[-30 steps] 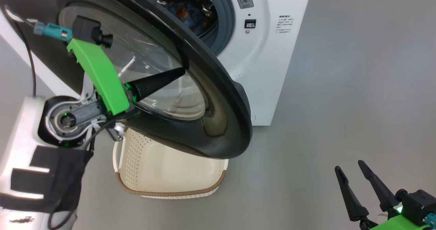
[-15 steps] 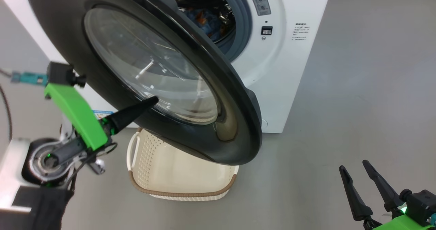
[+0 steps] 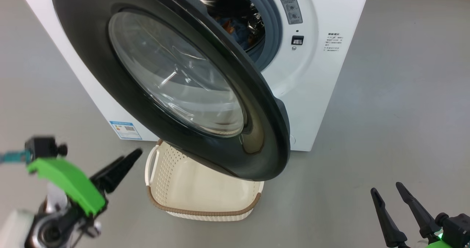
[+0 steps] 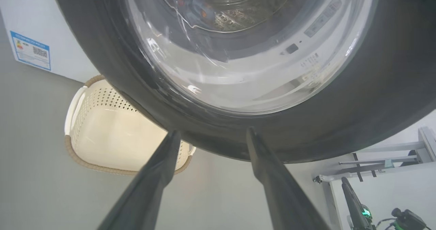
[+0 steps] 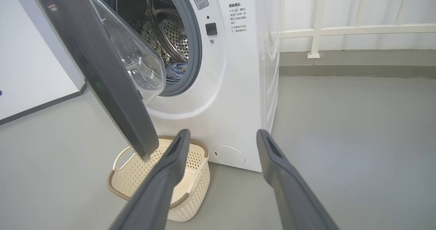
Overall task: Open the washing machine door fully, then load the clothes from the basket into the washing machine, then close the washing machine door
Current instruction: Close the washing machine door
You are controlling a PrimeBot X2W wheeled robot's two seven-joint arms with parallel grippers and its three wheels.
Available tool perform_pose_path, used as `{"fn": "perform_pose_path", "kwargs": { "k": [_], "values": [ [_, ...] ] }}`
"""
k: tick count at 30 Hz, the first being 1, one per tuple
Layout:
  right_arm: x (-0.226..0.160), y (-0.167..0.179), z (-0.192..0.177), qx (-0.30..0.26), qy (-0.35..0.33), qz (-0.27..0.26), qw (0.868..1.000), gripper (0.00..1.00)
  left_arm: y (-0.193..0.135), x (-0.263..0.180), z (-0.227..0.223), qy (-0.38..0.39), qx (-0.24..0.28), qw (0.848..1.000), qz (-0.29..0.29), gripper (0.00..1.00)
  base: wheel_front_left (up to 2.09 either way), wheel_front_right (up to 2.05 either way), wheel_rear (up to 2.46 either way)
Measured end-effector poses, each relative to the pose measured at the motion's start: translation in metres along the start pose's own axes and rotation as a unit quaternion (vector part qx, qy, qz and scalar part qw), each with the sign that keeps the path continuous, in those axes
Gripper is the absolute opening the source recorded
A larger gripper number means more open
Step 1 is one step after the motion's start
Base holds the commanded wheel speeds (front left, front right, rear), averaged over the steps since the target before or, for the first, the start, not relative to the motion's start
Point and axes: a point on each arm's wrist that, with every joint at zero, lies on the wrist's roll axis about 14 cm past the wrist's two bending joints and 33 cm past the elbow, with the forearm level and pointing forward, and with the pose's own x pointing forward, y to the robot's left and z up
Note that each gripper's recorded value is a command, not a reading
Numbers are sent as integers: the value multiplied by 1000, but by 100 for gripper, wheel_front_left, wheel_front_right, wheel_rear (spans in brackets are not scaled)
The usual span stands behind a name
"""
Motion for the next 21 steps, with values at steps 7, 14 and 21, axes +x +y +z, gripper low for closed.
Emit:
{"fn": "perform_pose_path", "kwargs": {
  "k": [7,14,21],
  "values": [
    [-5,-5,2,-2,-2,-10,1000,100,33,-15,-26,-30,-19,998,47,100,0,0,0],
    [-16,-15,-4,-3,9,-27,1000,100,58,-26,-41,-71,-11,994,88,100,0,0,0],
    [-23,-23,-2,-5,6,-41,999,100,76,-34,-45,-126,11,985,117,100,0,0,0]
  ]
}}
